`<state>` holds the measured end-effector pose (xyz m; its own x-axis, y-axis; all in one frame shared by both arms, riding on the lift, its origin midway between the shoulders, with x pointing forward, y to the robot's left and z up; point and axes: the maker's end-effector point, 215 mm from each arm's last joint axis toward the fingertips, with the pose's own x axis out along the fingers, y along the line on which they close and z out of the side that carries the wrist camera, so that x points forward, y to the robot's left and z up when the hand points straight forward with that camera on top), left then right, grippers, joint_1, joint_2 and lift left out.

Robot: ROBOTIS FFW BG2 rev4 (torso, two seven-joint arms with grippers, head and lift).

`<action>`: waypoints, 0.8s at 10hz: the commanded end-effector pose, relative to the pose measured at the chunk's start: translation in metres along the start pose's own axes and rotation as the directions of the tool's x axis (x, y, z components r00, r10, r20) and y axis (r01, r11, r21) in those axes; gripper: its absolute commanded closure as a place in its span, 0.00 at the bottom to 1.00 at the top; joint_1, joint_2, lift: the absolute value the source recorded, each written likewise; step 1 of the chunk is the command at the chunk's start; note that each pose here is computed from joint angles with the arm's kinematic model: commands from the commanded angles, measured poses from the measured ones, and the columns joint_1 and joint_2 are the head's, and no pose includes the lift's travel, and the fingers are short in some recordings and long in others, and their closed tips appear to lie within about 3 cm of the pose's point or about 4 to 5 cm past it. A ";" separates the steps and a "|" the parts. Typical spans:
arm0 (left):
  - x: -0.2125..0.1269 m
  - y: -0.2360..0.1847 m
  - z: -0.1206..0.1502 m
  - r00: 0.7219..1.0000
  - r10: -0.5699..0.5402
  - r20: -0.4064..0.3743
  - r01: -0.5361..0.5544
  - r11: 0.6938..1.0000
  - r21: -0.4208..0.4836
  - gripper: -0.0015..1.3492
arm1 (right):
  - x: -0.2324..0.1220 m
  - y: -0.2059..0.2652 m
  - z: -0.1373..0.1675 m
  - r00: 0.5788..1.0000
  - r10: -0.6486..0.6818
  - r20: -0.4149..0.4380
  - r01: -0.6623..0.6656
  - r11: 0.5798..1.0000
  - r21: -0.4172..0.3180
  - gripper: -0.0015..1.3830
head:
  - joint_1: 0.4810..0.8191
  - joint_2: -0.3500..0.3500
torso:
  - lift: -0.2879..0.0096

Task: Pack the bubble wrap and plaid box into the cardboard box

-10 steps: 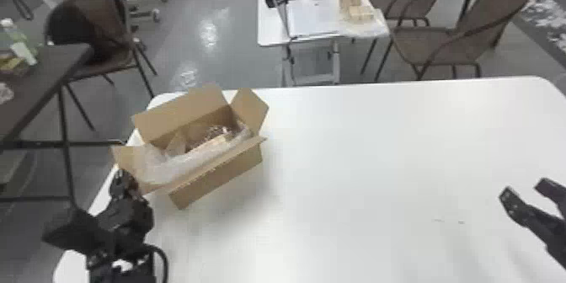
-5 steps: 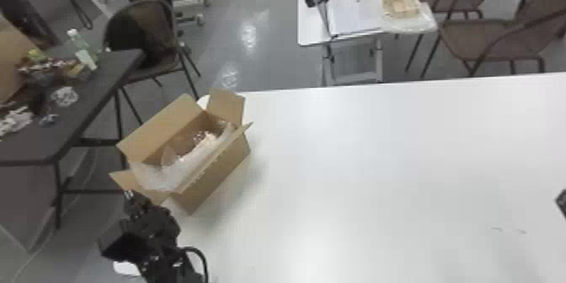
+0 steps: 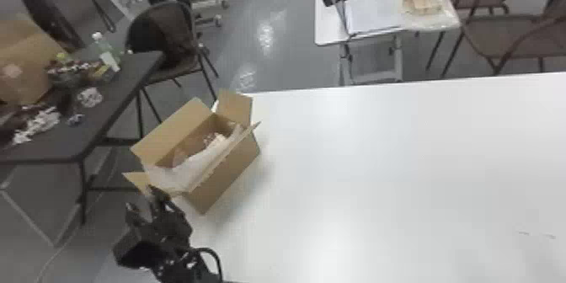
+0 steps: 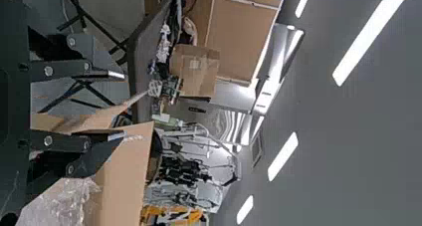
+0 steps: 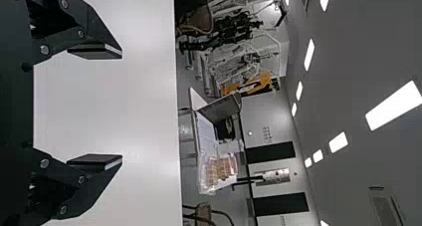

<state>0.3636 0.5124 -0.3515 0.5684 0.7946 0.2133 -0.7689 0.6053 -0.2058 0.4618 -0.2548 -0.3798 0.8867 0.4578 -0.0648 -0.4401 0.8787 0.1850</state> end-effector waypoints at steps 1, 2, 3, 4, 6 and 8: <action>-0.021 -0.017 0.024 0.996 -0.073 0.042 0.074 0.997 -0.022 0.12 | -0.003 0.001 -0.005 1.000 -0.003 -0.007 0.003 1.000 -0.001 0.37 | 0.63 0.99 | 0.56; -0.038 -0.035 0.038 0.988 -0.142 0.061 0.144 0.989 -0.029 0.12 | -0.006 0.001 -0.006 1.000 -0.006 -0.004 0.006 1.000 -0.009 0.37 | 0.63 0.96 | 0.56; -0.059 -0.060 0.045 0.971 -0.232 0.063 0.235 0.971 -0.049 0.13 | -0.011 -0.001 -0.003 1.000 -0.014 0.009 0.015 0.999 -0.045 0.37 | 0.63 0.94 | 0.56; -0.085 -0.087 0.046 0.947 -0.320 0.042 0.322 0.945 -0.063 0.12 | -0.017 -0.001 0.000 0.999 -0.028 0.028 0.030 0.995 -0.090 0.36 | 0.63 0.88 | 0.56; -0.125 -0.110 0.038 0.899 -0.438 -0.007 0.438 0.899 -0.027 0.12 | -0.034 -0.003 -0.016 0.998 -0.067 0.018 0.069 0.991 -0.119 0.36 | 0.63 0.72 | 0.56; -0.159 -0.112 0.008 0.819 -0.564 -0.107 0.569 0.822 0.023 0.13 | -0.045 -0.002 -0.030 0.995 -0.098 -0.001 0.096 0.984 -0.152 0.36 | 0.63 0.65 | 0.56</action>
<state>0.3620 0.3214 -0.3430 0.9154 0.3377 0.2193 -0.3347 0.9409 -0.0521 0.4241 -0.2748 -0.4020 0.9264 0.3692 -0.0741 -0.3671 0.9293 0.0401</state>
